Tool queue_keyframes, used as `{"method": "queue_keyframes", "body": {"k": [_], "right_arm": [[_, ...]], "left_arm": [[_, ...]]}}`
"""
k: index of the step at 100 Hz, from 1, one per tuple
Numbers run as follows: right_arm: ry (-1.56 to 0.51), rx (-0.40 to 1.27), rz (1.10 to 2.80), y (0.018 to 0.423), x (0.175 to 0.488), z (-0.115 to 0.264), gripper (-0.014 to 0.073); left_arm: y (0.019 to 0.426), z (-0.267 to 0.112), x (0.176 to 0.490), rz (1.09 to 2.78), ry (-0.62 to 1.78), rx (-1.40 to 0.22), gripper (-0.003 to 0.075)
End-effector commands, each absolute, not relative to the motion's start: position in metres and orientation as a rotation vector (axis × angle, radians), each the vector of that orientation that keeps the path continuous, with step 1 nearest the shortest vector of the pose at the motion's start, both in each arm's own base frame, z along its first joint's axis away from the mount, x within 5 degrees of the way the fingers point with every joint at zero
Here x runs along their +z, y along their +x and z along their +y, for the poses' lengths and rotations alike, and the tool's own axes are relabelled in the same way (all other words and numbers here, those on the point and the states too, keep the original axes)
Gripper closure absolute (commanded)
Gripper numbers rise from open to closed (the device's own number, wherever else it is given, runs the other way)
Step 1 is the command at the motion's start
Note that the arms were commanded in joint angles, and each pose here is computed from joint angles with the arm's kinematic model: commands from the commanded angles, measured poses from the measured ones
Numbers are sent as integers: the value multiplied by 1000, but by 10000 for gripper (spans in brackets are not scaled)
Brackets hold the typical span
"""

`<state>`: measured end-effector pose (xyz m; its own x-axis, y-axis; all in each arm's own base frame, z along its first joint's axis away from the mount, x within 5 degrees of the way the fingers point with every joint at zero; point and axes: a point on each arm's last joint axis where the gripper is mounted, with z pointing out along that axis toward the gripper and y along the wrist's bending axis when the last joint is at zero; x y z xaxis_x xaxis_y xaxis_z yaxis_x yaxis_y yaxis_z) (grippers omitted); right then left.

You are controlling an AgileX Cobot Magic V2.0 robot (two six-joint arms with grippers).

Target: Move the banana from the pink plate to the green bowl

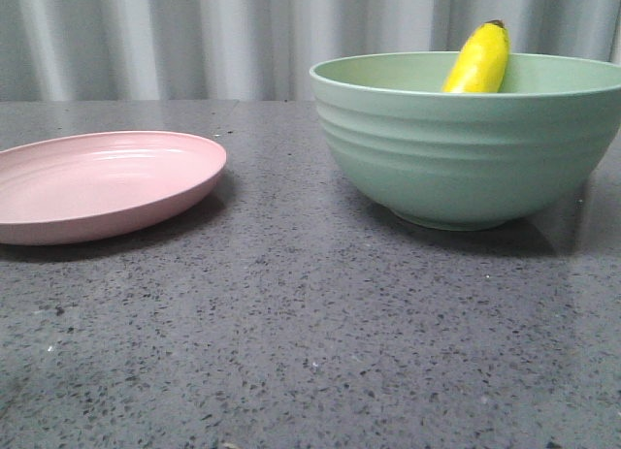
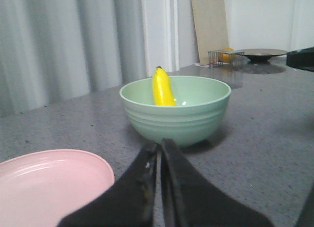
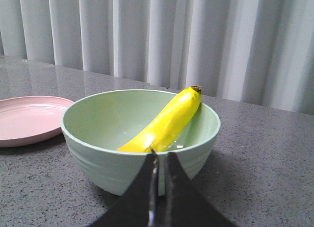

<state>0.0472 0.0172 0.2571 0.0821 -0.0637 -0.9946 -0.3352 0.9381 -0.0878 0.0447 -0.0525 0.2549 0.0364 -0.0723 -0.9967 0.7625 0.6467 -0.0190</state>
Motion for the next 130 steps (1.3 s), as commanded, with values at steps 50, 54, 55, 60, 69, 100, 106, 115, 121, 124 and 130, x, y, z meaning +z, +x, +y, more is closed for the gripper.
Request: {"method": "queue_keyframes", "body": {"k": [50,54,55,60,69,100,106,115,121,124,130], "right_arm": [[-308,205,1396,46,271,16,659],[-308,205,1396,46,271,16,659],[-308,205,1396,46,271,16,659],[-308,205,1396,46,271,16,659],[-308,205,1396,46,271,16,659],[-308,205,1396,46,271,16,659],[-308,205,1396,46,271,16,659],[-308,205,1396,46,271,16,659],[-308,205,1396,46,271,16,659],[-308,205,1396,46,271,16,659],[-308,205,1396,46,271,16,659]], "left_arm": [[54,-12,232,1255,138,-214,741],[53,-10,229,1281,118,-177,741],[53,-9,228,1294,117,-172,741],[51,-8,222,1342,100,-140,741],[54,-6,212,1452,77,-98,741],[53,-7,188,1714,93,-91,741],[53,-7,188,1710,93,-91,741],[53,-7,188,1710,93,-91,741],[53,-7,188,1710,93,-91,741],[53,-7,188,1710,93,-91,741],[53,-7,188,1710,93,-91,741]]}}
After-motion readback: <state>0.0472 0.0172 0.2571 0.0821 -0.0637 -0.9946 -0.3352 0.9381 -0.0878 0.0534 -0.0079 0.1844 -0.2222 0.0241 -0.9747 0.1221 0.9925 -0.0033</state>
